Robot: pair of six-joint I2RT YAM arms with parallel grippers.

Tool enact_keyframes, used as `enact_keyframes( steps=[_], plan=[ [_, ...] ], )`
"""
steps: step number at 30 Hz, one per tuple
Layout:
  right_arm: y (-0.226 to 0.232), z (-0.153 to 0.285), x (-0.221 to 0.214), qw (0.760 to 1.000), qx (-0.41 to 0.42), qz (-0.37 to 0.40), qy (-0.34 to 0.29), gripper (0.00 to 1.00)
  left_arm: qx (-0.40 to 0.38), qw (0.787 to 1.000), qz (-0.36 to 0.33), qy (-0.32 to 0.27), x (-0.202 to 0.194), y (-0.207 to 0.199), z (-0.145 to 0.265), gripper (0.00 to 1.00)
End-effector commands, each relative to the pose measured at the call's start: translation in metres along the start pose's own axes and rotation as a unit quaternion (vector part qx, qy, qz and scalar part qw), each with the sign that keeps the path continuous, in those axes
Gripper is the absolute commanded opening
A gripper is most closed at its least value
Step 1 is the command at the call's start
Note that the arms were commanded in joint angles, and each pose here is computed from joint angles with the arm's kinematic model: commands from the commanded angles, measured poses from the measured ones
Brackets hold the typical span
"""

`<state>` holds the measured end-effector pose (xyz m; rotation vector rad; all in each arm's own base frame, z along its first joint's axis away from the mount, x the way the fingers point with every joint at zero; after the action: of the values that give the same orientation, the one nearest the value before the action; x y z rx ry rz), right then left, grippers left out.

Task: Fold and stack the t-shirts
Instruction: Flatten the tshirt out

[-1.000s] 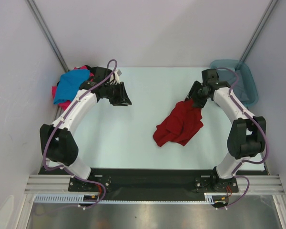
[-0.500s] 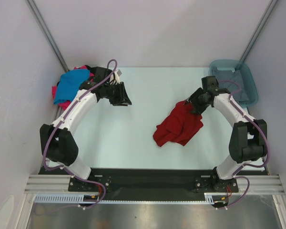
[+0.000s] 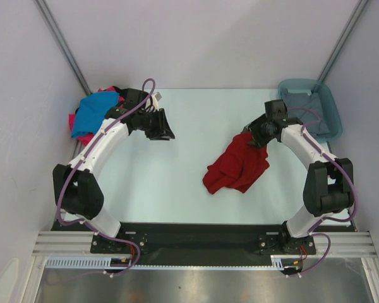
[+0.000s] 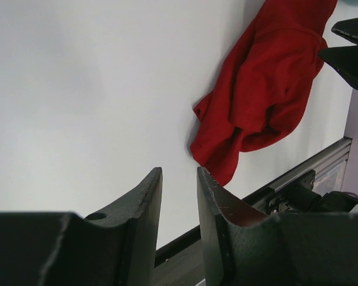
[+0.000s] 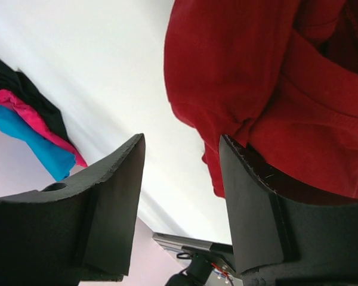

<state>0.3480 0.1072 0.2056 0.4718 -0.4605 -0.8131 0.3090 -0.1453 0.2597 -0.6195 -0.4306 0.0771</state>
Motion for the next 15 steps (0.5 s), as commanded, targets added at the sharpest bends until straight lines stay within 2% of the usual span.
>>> enact_keyframes(
  steps=[1,15],
  plan=[
    [0.003,0.014,0.005,0.999,0.012,-0.013,-0.034,0.57,-0.016,1.000,-0.006,-0.017,0.006,-0.004,0.007,0.35],
    [-0.017,0.016,-0.001,0.998,-0.012,-0.051,-0.034,0.57,-0.021,1.000,-0.003,-0.013,0.005,-0.005,0.005,0.35]
  ],
)
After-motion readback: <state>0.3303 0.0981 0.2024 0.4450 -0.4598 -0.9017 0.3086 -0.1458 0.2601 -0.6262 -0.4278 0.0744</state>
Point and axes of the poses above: each gripper's point midway between its finger pads, its own z axis back along the fingers, its own y axis along the line the jaws close on, x = y × z, the point moved 9 cm from there along z, back along the fingers, and after that the axes turned 5 degrees about z, right-handed, at the moved point
